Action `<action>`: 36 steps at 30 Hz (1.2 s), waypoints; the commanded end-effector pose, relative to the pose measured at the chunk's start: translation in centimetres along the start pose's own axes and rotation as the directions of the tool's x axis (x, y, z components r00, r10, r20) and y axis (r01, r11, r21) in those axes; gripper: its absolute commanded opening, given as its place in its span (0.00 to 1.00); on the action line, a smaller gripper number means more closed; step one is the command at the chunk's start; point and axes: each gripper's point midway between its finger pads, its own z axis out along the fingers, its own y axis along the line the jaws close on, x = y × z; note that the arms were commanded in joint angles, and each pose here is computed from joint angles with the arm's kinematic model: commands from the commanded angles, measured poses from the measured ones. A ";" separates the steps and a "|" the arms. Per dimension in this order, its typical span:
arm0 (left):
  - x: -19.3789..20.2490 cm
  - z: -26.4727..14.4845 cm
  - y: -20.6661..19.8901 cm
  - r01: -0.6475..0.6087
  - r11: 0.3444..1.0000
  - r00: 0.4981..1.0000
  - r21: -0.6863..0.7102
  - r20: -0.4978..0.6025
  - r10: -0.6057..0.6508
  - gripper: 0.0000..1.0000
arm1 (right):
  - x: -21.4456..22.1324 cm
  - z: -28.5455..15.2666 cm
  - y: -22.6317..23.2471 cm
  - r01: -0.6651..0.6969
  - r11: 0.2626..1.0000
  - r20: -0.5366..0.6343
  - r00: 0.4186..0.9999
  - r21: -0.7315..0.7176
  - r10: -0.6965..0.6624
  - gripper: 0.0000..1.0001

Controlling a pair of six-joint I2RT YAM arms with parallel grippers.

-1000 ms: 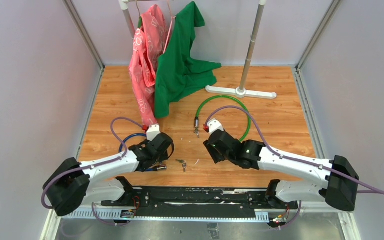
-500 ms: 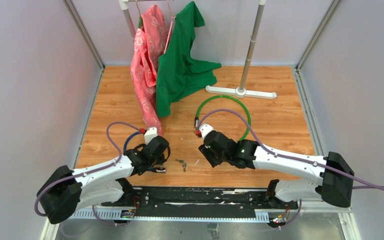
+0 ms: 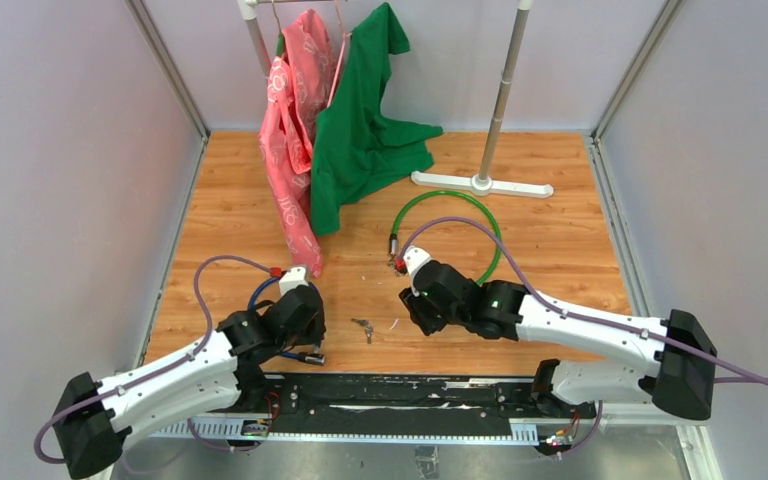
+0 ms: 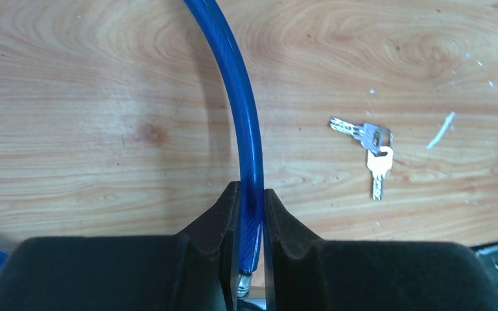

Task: Unlock with the key

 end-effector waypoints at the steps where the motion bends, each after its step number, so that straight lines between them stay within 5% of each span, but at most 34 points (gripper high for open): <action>1: 0.6 -1.4 -1.2 0.001 0.997 1.000 0.074 -0.030 0.001 0.00 | -0.6 -1.4 1.0 -0.052 0.997 0.040 0.998 -0.050 0.054 0.41; 14: -1.6 -4.8 -6.2 -0.199 0.960 0.979 0.198 0.074 0.188 0.00 | 0.1 -4.1 0.2 -0.160 0.985 0.126 0.978 -0.065 0.167 0.40; 36: -6.2 -3.5 -19.5 -0.562 0.788 0.824 0.251 0.251 0.508 0.00 | 1.5 -10.1 -7.9 -0.396 0.894 0.358 0.882 0.209 0.307 0.37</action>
